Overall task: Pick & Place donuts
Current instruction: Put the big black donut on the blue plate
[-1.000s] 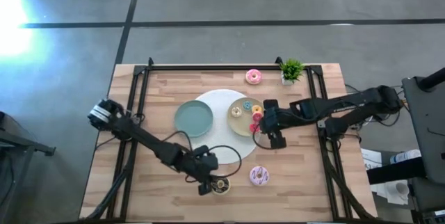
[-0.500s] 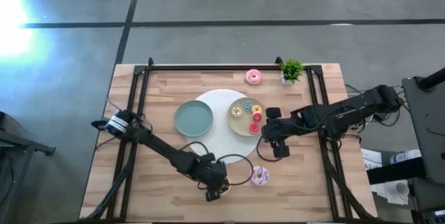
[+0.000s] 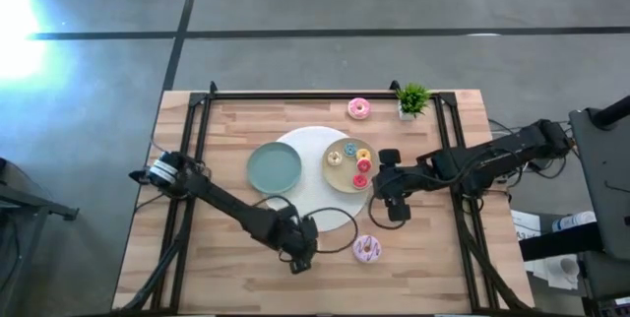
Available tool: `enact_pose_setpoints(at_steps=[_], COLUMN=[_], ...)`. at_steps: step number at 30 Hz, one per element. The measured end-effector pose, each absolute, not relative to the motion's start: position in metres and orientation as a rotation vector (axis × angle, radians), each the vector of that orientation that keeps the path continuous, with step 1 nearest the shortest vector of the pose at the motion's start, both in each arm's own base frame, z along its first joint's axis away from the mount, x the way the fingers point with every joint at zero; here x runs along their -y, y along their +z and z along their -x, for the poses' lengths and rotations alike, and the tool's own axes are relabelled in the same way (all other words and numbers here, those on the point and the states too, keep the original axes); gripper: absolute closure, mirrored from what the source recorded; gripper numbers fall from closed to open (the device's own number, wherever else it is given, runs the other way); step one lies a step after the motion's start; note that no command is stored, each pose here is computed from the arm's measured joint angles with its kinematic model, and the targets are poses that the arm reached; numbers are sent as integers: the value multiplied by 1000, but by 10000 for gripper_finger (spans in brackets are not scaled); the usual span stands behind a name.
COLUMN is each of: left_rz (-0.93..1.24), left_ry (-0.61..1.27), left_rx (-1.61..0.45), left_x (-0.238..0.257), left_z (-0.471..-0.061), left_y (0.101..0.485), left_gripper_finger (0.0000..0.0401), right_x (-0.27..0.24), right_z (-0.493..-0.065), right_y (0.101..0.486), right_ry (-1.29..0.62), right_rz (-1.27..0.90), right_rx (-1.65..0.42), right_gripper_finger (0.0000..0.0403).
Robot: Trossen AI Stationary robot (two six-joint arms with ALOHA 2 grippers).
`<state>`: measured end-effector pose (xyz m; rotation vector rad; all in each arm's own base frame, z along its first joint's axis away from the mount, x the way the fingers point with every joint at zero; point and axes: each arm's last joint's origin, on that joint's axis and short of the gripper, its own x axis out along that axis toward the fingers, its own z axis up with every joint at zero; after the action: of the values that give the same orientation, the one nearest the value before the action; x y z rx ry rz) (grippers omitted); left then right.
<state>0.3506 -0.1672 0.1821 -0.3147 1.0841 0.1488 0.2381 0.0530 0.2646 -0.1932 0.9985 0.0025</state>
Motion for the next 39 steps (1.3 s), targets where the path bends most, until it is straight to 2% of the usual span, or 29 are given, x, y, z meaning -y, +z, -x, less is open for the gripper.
enact_pose_setpoints(at_steps=[5, 8, 11, 14, 19, 28, 34, 39], left_rz=[220, 204, 222, 259, 334, 350, 362, 374], left_ry=[294, 414, 557, 654, 750, 769, 748, 735], left_rx=[-1136, -1091, -1068, -1078, -1126, -1120, -1151, -1151], left_x=[135, 101, 57, 13, -40, -75, -74, -74], left_z=[-326, -309, -287, -268, -240, -222, -219, -225], left_y=[235, 267, 281, 270, 228, 175, 174, 191], left_gripper_finger=[399, 400, 400, 400, 401, 396, 342, 286], right_x=[-48, -44, -40, -35, -28, -22, -17, -18], right_z=[-228, -221, -217, -219, -228, -235, -235, -235], right_y=[279, 289, 294, 290, 274, 266, 265, 264], right_ry=[-80, -143, -198, -247, -321, -373, -299, -246], right_rz=[239, 240, 208, 142, 56, -68, -180, -169], right_rx=[-925, -869, -826, -801, -834, -855, -887, -913], right_gripper_finger=[199, 199, 199, 199, 199, 199, 199, 199])
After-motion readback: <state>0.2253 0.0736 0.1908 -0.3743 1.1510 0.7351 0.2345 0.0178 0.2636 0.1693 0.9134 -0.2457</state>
